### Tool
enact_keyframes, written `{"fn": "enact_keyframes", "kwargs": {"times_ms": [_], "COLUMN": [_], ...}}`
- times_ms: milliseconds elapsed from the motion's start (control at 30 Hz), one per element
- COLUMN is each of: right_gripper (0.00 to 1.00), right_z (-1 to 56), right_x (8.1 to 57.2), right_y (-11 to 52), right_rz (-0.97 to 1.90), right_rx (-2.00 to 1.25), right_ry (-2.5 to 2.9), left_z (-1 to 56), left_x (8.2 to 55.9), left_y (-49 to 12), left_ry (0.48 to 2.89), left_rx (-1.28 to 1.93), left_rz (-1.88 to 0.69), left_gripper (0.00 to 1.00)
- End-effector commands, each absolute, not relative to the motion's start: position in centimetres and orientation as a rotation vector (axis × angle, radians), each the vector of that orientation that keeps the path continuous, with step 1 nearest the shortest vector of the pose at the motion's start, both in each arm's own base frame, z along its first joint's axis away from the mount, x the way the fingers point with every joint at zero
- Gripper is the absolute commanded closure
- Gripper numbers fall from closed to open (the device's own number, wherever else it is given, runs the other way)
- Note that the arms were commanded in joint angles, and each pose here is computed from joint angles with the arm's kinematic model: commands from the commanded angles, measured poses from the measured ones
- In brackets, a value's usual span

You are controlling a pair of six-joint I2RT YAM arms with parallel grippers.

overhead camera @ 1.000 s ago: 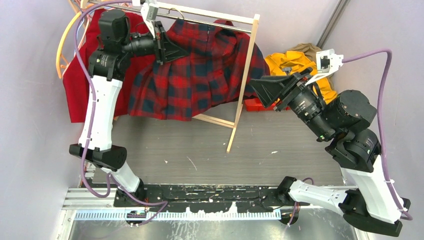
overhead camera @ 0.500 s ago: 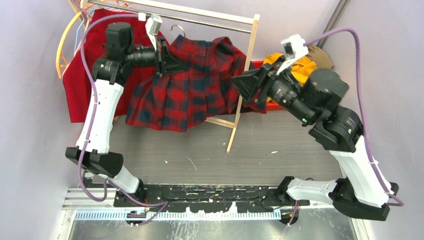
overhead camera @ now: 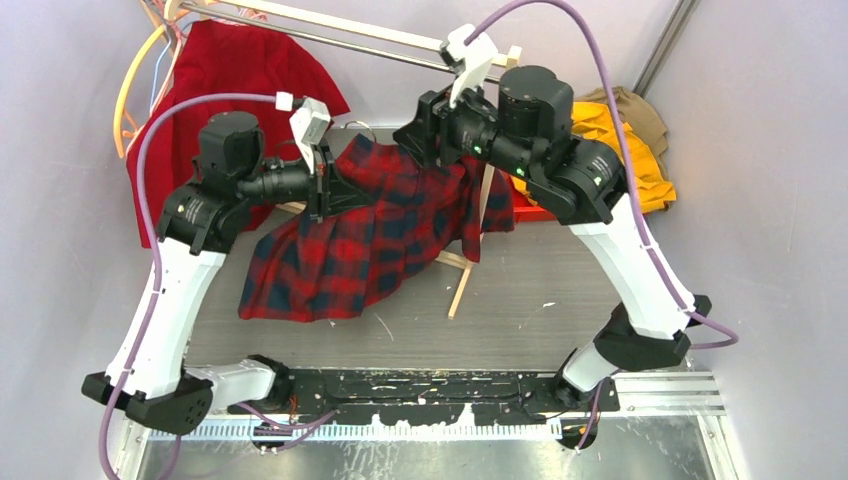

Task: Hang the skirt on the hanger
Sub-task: Adjust the hanger.

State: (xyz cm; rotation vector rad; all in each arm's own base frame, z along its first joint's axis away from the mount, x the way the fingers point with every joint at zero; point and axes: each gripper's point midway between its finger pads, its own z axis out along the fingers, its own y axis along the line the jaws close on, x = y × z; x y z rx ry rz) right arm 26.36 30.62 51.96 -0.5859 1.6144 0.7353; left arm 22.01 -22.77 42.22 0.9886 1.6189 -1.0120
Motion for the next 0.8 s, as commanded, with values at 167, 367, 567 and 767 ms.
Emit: {"fn": "enact_keyframes", "kwargs": {"times_ms": [167, 367, 567, 767], "right_gripper": [0.44, 0.44, 0.44, 0.44], "right_z": [54.2, 53.7, 53.1, 52.4], "right_x": [22.4, 23.5, 22.2, 23.5], "right_y": [30.9, 28.5, 29.5, 30.6], "right_rz": [0.826, 0.729, 0.802, 0.798], "right_rx": [-0.809, -0.684, -0.753, -0.727], "right_ry": [1.432, 1.489, 1.492, 1.534], "left_z": [41.5, 40.7, 40.0, 39.1], "left_x": [19.7, 19.7, 19.6, 19.1], "left_y": [-24.0, -24.3, -25.2, -26.1], "left_ry": [1.600, 1.638, 1.658, 1.675], "left_rx": [1.079, 1.093, 1.128, 1.166], "left_rz": [-0.993, -0.988, -0.990, -0.989], "left_gripper": [1.00, 1.00, 1.00, 1.00]}}
